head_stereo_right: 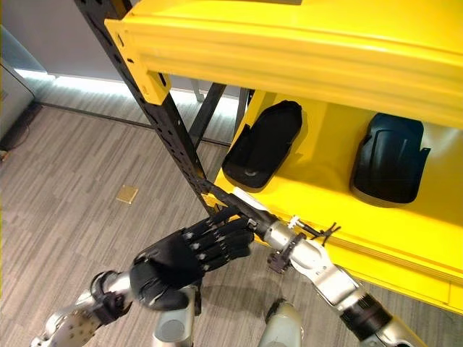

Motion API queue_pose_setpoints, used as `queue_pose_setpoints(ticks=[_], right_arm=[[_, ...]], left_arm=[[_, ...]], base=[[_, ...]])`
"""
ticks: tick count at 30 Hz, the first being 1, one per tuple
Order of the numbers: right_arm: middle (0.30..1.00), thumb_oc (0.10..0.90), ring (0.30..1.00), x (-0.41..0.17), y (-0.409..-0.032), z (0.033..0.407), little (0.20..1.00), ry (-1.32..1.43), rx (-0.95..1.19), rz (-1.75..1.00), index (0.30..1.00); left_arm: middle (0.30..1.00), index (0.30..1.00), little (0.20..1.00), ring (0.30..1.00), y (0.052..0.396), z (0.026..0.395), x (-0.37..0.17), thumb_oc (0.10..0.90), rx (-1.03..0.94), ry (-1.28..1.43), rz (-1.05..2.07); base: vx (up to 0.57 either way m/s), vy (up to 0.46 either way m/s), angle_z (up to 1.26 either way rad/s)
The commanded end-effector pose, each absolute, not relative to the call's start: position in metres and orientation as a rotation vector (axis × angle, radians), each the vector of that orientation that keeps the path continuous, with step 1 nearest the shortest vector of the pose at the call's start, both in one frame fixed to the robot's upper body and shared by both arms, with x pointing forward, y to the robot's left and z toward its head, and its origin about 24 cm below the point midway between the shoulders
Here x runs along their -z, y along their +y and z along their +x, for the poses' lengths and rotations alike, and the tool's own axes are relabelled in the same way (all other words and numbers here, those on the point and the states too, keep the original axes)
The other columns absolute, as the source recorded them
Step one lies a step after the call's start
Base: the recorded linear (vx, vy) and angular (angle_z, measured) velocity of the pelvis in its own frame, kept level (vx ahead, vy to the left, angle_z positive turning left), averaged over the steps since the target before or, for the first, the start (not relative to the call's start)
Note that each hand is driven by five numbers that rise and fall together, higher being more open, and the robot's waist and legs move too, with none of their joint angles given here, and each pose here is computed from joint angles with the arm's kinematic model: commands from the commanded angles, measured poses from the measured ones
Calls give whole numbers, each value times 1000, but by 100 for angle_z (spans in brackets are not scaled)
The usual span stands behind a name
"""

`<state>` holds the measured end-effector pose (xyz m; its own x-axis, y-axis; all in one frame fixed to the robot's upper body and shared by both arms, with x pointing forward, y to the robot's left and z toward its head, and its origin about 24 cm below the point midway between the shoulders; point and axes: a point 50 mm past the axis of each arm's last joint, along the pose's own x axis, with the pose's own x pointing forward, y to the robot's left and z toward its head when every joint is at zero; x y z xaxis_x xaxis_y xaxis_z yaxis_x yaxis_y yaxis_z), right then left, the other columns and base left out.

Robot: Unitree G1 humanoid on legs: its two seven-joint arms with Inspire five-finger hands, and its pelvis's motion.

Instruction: Move parts from the plastic box to the shelf.

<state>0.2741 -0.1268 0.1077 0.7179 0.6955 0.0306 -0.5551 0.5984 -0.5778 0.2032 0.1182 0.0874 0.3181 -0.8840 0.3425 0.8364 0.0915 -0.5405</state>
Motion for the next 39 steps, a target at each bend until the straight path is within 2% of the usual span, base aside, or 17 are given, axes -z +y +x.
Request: queue_pose_setpoints(ticks=[1,9,17,27,39], right_arm=[[1000,900,1000,-161,-87,291,1000,-542,-733,-556,1000],[1000,900,1000,-186,-64,308,1000,-665,-681,-572,1000],[1000,900,1000,-203,-61,317,1000,-747,-611,-559,1000],[1000,900,1000,-224,-64,309,1000,-844,-607,-550,1000],[1000,900,1000,-215,-69,312,1000,-771,-584,-586,1000]], left_arm=[[1000,1000,1000,1000,91,213,-120,900,1297,-75,-744],[1000,1000,1000,1000,53,242,-154,900,1282,-166,-665],[1000,1000,1000,1000,35,251,-170,900,1268,-210,-660],[1000,1000,1000,1000,28,254,-179,900,1275,-234,-662],[1000,1000,1000,1000,31,255,-180,900,1275,-256,-671]], base=[[-141,-74,0],[-149,-72,2],[-52,8,1],[-29,28,-2],[-3,3,0]])
